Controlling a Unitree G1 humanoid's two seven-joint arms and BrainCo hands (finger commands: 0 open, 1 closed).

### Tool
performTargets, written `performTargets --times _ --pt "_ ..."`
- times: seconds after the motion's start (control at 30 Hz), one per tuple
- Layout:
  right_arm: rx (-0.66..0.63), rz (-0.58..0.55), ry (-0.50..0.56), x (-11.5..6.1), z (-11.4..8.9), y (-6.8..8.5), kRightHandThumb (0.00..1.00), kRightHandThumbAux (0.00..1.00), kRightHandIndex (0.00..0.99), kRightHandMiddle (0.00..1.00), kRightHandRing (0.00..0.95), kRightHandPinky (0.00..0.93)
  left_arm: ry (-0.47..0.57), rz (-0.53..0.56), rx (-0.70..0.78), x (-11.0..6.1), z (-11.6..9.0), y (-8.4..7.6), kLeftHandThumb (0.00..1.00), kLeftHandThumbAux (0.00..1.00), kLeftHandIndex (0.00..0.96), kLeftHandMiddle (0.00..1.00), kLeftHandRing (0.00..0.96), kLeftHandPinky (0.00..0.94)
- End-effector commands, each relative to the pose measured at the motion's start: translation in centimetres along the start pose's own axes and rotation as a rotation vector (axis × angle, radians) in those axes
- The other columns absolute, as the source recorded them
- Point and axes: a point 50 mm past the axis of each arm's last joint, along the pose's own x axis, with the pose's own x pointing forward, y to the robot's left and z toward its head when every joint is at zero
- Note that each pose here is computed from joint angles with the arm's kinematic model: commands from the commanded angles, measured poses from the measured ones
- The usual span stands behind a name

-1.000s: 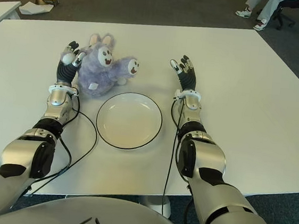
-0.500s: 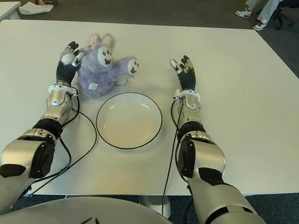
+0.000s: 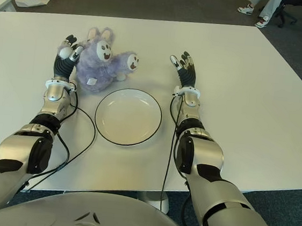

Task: Put the doll into the plate.

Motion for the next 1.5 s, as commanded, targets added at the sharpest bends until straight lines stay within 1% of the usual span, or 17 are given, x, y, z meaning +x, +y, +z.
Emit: performTargets --times 0.03,0.4,0.67,0.7,0.8,1.5 --pt "0.034 -0.006 0.179 -2.08 -4.34 0.27 0.092 0.577 0.015 0.045 0.043 0.055 0.146 0.02 0.02 -3.14 -3.7 0.79 0.0 0.479 0.0 0.076 0.068 0.055" --pt "0.039 -0.008 0.18 -2.05 -4.31 0.25 0.112 0.576 0.017 0.051 0.051 0.072 0.139 0.026 0.003 -3.1 -3.6 0.66 0.0 0.486 0.0 0.086 0.083 0.089" --pt "0.044 -0.01 0.175 -2.08 -4.32 0.29 0.108 0.57 0.021 0.055 0.057 0.08 0.134 0.031 -0.009 -3.12 -3.55 0.63 0.0 0.489 0.0 0.098 0.096 0.102" --pt "0.044 -0.01 0.174 -2.08 -4.32 0.3 0.107 0.569 0.021 0.055 0.057 0.079 0.133 0.031 -0.009 -3.11 -3.54 0.63 0.0 0.488 0.0 0.105 0.104 0.118" --pt "0.049 -0.011 0.174 -2.1 -4.33 0.3 0.105 0.567 0.022 0.056 0.057 0.072 0.133 0.034 -0.012 -3.11 -3.54 0.6 0.0 0.487 0.0 0.115 0.116 0.125" --pt "0.062 -0.014 0.161 -2.1 -4.24 0.22 0.102 0.559 0.025 0.063 0.058 0.066 0.122 0.041 -0.023 -3.02 -3.37 0.48 0.0 0.478 0.0 0.107 0.108 0.106"
